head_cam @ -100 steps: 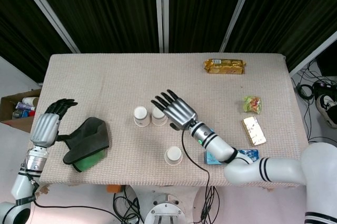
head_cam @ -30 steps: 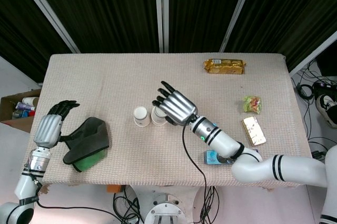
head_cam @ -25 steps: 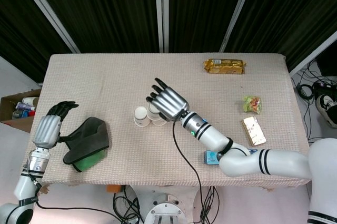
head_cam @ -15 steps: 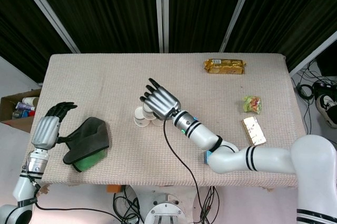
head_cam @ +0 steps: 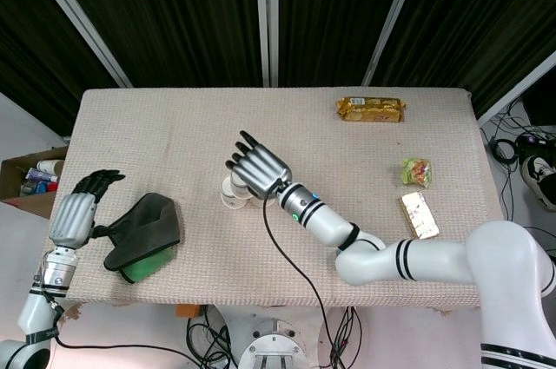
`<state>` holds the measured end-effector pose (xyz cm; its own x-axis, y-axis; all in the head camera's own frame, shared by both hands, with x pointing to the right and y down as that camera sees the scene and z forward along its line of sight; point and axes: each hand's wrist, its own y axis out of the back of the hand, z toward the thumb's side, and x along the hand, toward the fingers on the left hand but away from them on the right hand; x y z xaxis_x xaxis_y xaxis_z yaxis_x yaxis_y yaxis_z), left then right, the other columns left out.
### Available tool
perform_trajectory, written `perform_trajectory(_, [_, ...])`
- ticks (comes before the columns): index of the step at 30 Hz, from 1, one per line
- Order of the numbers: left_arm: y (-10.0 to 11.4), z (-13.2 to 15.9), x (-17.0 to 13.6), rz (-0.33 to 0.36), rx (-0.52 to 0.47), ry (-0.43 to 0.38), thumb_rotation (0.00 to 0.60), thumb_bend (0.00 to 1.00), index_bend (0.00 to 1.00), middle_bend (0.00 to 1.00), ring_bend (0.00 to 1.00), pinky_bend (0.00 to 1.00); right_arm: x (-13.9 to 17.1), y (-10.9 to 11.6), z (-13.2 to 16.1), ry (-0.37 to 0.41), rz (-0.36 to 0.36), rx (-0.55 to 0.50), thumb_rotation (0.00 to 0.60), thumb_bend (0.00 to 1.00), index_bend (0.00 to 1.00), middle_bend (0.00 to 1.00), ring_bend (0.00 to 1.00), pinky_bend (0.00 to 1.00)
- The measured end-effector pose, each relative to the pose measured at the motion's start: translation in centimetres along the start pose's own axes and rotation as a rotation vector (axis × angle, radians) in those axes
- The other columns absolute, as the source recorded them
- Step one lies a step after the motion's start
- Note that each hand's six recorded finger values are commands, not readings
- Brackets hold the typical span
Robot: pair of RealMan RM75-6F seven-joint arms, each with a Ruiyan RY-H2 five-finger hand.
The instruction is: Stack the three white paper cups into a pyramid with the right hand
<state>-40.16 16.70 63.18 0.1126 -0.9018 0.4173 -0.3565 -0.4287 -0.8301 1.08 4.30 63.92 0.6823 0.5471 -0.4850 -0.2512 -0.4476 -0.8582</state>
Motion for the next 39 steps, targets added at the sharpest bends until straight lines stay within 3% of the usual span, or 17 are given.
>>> perform_trajectory(8, [-0.1, -0.1, 0.0, -0.002, -0.004, 0.002, 0.600, 0.16, 0.21, 0.16, 0.11, 0.16, 0.1, -0.2, -0.4, -0.016, 0.011, 0.004, 0.600, 0.34, 0.35, 0.32, 0.11, 0.07])
perform_trajectory(15, [0.0, -0.1, -0.1, 0.002, -0.003, 0.003, 0.600, 0.16, 0.21, 0.16, 0.11, 0.16, 0.0, -0.3, -0.2, -0.013, 0.017, 0.001, 0.600, 0.34, 0.23, 0.26, 0.11, 0.07])
perform_trajectory(22, [0.0, -0.2, -0.2, 0.003, -0.004, 0.005, 0.600, 0.16, 0.21, 0.16, 0.11, 0.16, 0.1, -0.3, -0.3, -0.012, 0.020, -0.003, 0.600, 0.34, 0.17, 0.23, 0.10, 0.07])
perform_trajectory(29, [0.2, -0.1, -0.2, 0.007, -0.002, 0.003, 0.600, 0.16, 0.21, 0.16, 0.11, 0.16, 0.9, -0.1, -0.6, -0.016, 0.021, -0.011, 0.600, 0.34, 0.01, 0.11, 0.03, 0.02])
perform_trajectory(35, [0.8, -0.8, -0.3, 0.024, 0.033, 0.016, 0.600, 0.16, 0.21, 0.16, 0.11, 0.16, 4.3, 1.2, -2.7, -0.066, -0.032, -0.024, 0.600, 0.34, 0.00, 0.07, 0.00, 0.00])
perform_trajectory(39, [1.4, -1.8, -0.4, 0.042, 0.104, 0.042, 0.600, 0.16, 0.21, 0.16, 0.11, 0.16, 9.3, 1.5, -6.5, -0.171, -0.105, -0.061, 0.600, 0.34, 0.00, 0.09, 0.00, 0.00])
